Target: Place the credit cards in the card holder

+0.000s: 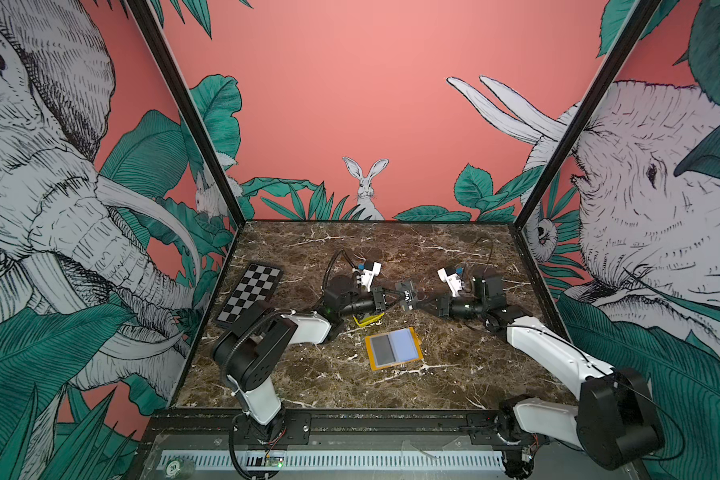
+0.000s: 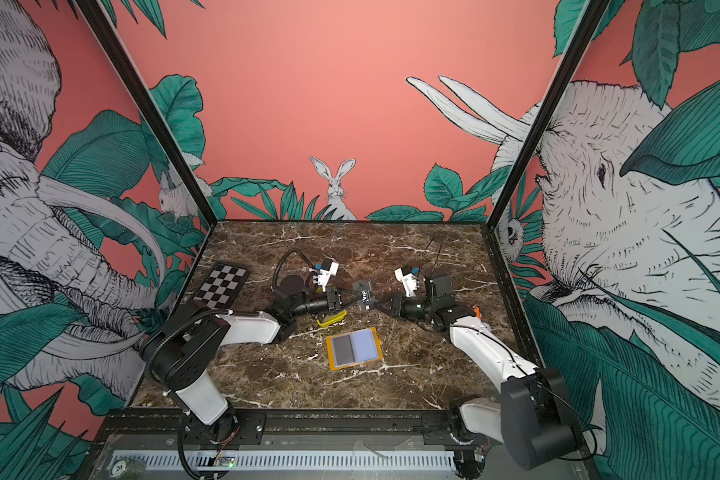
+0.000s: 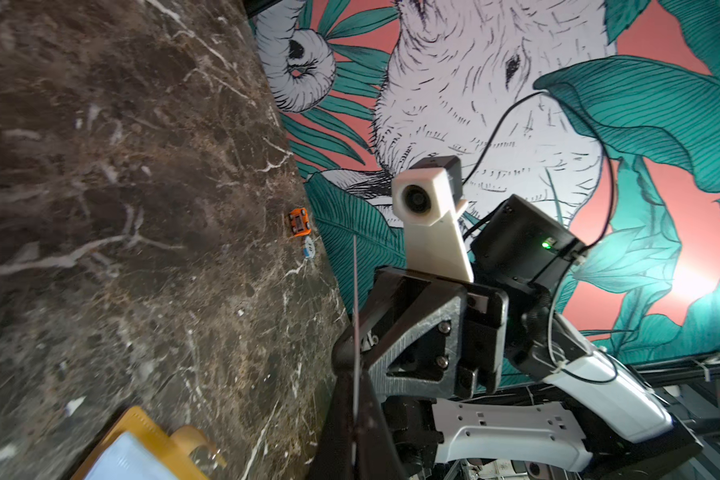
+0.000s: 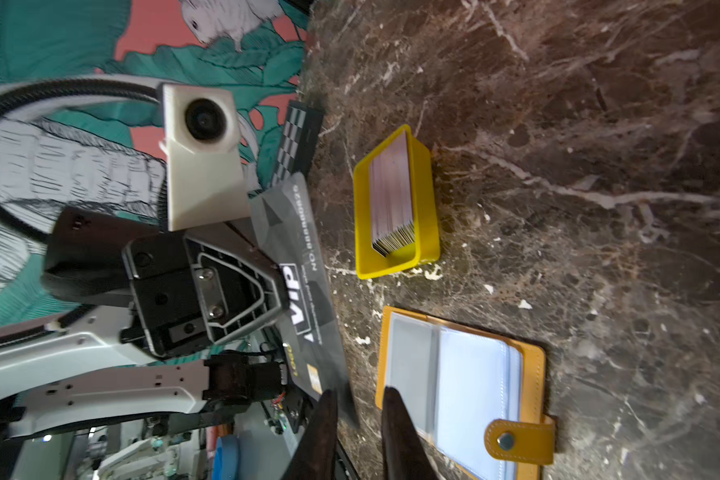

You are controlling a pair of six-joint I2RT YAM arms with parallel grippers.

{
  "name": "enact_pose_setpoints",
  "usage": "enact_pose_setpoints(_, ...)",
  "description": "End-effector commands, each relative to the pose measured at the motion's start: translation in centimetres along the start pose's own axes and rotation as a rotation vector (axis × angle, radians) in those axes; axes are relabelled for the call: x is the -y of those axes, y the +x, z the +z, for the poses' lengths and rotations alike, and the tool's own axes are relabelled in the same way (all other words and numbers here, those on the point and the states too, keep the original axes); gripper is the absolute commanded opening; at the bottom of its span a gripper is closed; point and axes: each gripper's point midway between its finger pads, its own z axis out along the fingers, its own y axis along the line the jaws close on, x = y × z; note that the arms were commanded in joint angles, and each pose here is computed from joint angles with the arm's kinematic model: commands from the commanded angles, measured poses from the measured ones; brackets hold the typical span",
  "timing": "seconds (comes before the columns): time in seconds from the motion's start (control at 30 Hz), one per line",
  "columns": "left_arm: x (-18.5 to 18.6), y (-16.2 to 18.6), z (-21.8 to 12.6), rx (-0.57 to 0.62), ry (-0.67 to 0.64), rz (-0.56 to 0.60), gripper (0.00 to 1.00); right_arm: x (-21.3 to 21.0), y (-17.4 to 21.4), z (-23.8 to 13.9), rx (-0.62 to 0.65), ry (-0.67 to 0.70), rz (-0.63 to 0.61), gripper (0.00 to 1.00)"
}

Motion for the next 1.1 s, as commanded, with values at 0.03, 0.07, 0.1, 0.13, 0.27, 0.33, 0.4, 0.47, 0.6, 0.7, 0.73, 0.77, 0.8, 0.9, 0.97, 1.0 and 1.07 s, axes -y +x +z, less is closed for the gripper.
enact_pose_setpoints(0.03,-0.9,1.1,-1.9,-0.004,-0.124,0.040,0.00,2.0,2.1,0.0,-0.026,0.205,-0.071,0.22)
enact_pose_setpoints(0.07,-1.1,1.5,-2.2,-0.005,-0.130,0.031,0.00,2.2,2.9,0.2,-0.039,0.234,-0.084,0.21)
enact_pose_setpoints(0.1,-1.3,1.9,-2.6,-0.007,-0.136,0.021,0.00,2.4,3.6,0.4,-0.052,0.257,-0.095,0.22)
enact_pose_setpoints(0.13,-1.5,2.4,-2.9,-0.014,-0.144,0.012,0.00,2.6,4.5,0.5,-0.070,0.287,-0.110,0.22)
enact_pose_setpoints(0.27,-2.5,4.0,-4.3,-0.022,-0.177,-0.015,0.00,3.9,7.1,0.2,-0.095,0.411,-0.153,0.22)
enact_pose_setpoints(0.33,-2.9,4.6,-4.9,-0.019,-0.191,-0.020,0.00,4.5,8.0,-0.1,-0.094,0.451,-0.166,0.22)
enact_pose_setpoints(0.4,-3.2,5.2,-5.4,-0.022,-0.207,-0.026,0.00,4.9,8.7,-0.4,-0.090,0.469,-0.166,0.22)
enact_pose_setpoints(0.47,-3.5,5.8,-5.9,-0.027,-0.219,-0.037,0.00,5.6,9.5,-0.7,-0.093,0.495,-0.170,0.22)
enact_pose_setpoints(0.6,-4.1,6.7,-6.7,-0.026,-0.234,-0.062,0.00,7.1,10.7,-1.1,-0.113,0.547,-0.171,0.21)
enact_pose_setpoints(0.7,-4.4,7.4,-7.2,-0.031,-0.242,-0.071,0.00,7.6,10.9,-0.8,-0.120,0.549,-0.172,0.21)
enact_pose_setpoints(0.73,-4.8,7.2,-7.4,-0.008,-0.262,-0.069,0.00,7.6,11.0,-0.6,-0.125,0.544,-0.171,0.21)
enact_pose_setpoints(0.77,-5.0,7.3,-7.5,-0.006,-0.270,-0.071,0.00,7.7,11.0,-0.4,-0.130,0.540,-0.171,0.21)
enact_pose_setpoints(0.8,-5.1,7.5,-7.6,-0.005,-0.274,-0.072,0.00,7.7,11.1,-0.2,-0.137,0.539,-0.169,0.21)
enact_pose_setpoints(0.9,-5.4,7.9,-7.8,-0.004,-0.288,-0.072,0.00,8.2,11.2,0.3,-0.155,0.553,-0.158,0.20)
enact_pose_setpoints(0.97,-5.8,8.1,-7.9,-0.001,-0.300,-0.075,0.00,8.4,11.1,0.6,-0.159,0.557,-0.149,0.20)
enact_pose_setpoints(1.0,-6.0,8.2,-8.0,0.000,-0.304,-0.076,0.00,8.5,11.1,0.7,-0.160,0.561,-0.145,0.20)
enact_pose_setpoints(1.07,-6.2,8.6,-7.8,-0.009,-0.305,-0.078,0.00,8.7,11.2,0.9,-0.163,0.566,-0.135,0.19)
